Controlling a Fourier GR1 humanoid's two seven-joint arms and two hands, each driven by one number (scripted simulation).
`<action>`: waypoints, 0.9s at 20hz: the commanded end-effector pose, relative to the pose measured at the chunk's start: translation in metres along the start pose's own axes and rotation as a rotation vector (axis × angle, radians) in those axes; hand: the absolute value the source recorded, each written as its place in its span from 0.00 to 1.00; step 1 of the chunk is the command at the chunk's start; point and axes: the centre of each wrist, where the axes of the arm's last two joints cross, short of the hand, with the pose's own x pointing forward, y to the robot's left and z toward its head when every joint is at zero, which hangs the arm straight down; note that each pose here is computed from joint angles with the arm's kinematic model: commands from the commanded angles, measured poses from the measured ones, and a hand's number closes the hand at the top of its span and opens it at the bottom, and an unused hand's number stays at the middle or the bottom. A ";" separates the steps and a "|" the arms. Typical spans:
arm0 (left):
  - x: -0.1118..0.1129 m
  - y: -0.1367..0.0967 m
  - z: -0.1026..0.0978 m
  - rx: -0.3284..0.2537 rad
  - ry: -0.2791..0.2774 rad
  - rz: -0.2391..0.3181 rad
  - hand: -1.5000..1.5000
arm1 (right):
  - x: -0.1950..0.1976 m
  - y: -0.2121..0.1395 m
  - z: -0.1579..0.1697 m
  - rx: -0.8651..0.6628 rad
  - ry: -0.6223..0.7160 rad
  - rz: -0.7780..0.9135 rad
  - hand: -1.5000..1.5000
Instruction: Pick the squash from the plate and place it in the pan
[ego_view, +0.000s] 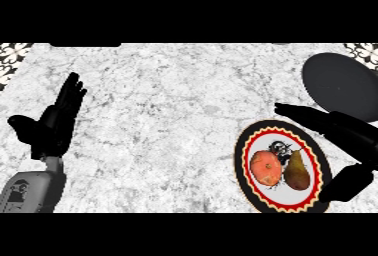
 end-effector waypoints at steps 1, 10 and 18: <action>-0.010 -0.007 0.012 -0.002 0.009 0.001 0.50 | -0.011 0.014 -0.010 0.059 0.016 0.007 0.00; 0.002 -0.002 -0.003 -0.009 0.007 0.003 0.50 | -0.018 0.040 -0.035 0.148 -0.006 0.054 0.00; -0.011 -0.008 -0.003 -0.004 -0.011 -0.007 0.50 | 0.002 0.037 -0.034 0.195 0.078 0.214 0.00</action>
